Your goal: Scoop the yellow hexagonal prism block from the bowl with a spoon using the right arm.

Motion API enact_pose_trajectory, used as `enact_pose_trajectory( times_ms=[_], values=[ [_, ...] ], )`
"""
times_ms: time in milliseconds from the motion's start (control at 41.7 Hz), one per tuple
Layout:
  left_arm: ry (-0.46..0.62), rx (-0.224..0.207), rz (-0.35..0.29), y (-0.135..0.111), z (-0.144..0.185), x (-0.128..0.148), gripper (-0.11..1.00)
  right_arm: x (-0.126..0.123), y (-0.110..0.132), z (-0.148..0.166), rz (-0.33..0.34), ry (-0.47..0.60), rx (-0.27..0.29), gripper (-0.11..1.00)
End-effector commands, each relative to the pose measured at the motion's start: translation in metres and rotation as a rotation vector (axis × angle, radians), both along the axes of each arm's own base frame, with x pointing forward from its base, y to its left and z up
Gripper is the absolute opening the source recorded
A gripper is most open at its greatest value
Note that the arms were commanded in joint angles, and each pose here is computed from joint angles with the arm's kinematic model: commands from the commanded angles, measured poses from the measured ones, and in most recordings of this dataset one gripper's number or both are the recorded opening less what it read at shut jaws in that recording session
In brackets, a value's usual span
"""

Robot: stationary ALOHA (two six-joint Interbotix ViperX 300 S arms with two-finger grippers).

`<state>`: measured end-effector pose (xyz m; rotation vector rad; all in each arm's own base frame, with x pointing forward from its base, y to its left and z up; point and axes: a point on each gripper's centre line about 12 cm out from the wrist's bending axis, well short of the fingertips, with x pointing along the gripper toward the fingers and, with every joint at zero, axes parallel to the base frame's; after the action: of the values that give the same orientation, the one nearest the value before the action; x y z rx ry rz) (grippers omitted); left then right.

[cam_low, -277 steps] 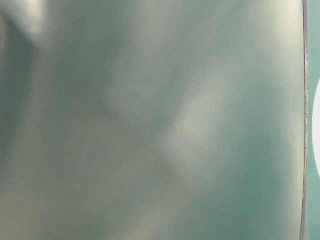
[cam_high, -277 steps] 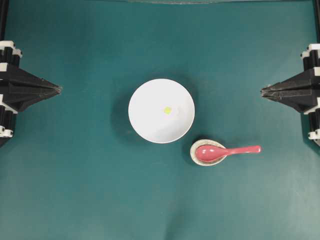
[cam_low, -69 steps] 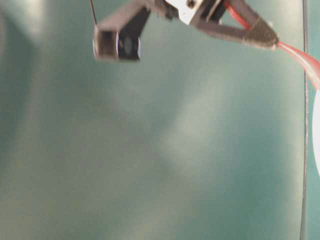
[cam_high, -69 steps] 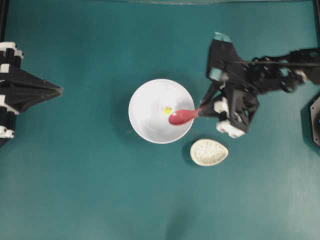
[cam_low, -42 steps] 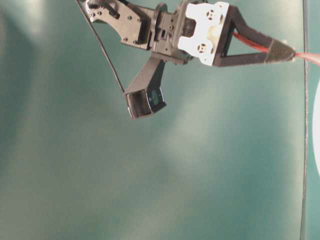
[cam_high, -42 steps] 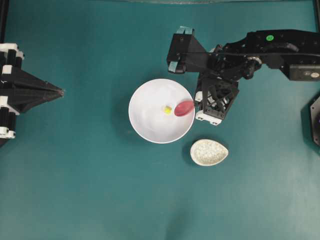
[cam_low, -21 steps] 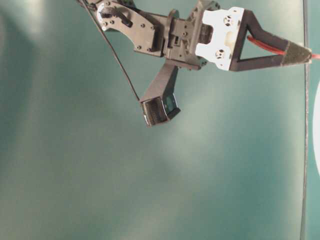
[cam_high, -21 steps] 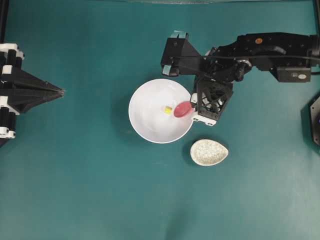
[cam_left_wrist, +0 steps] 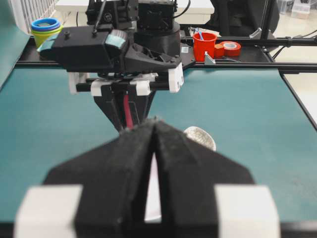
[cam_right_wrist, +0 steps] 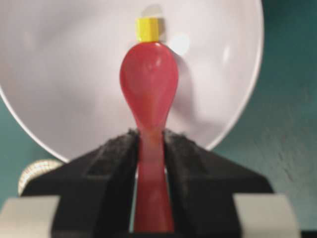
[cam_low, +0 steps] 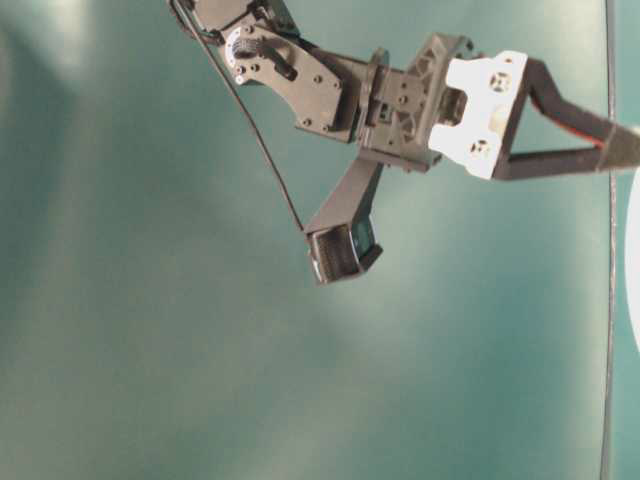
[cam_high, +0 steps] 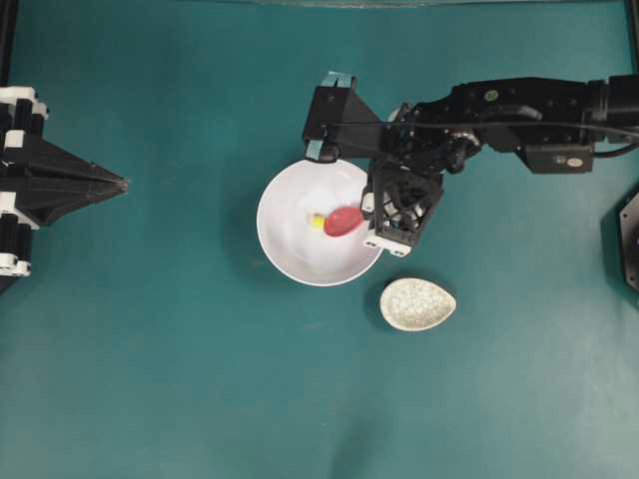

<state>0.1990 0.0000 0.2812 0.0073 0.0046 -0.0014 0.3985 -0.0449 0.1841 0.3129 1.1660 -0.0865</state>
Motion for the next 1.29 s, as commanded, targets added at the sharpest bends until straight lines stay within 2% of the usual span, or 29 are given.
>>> enact_pose_trajectory(
  times_ms=[0,623,1270],
  values=[
    [-0.011,0.001,-0.002,0.000,0.005,0.002,0.00,0.008,0.001,0.015,0.004,-0.064,-0.015,0.22],
    [0.012,0.002,-0.002,0.000,0.002,0.002,0.00,0.027,-0.004,0.017,-0.016,-0.218,-0.064,0.22],
    [0.012,0.002,-0.002,0.000,0.002,0.002,0.00,0.022,-0.005,0.036,-0.034,-0.322,-0.089,0.22]
  ],
)
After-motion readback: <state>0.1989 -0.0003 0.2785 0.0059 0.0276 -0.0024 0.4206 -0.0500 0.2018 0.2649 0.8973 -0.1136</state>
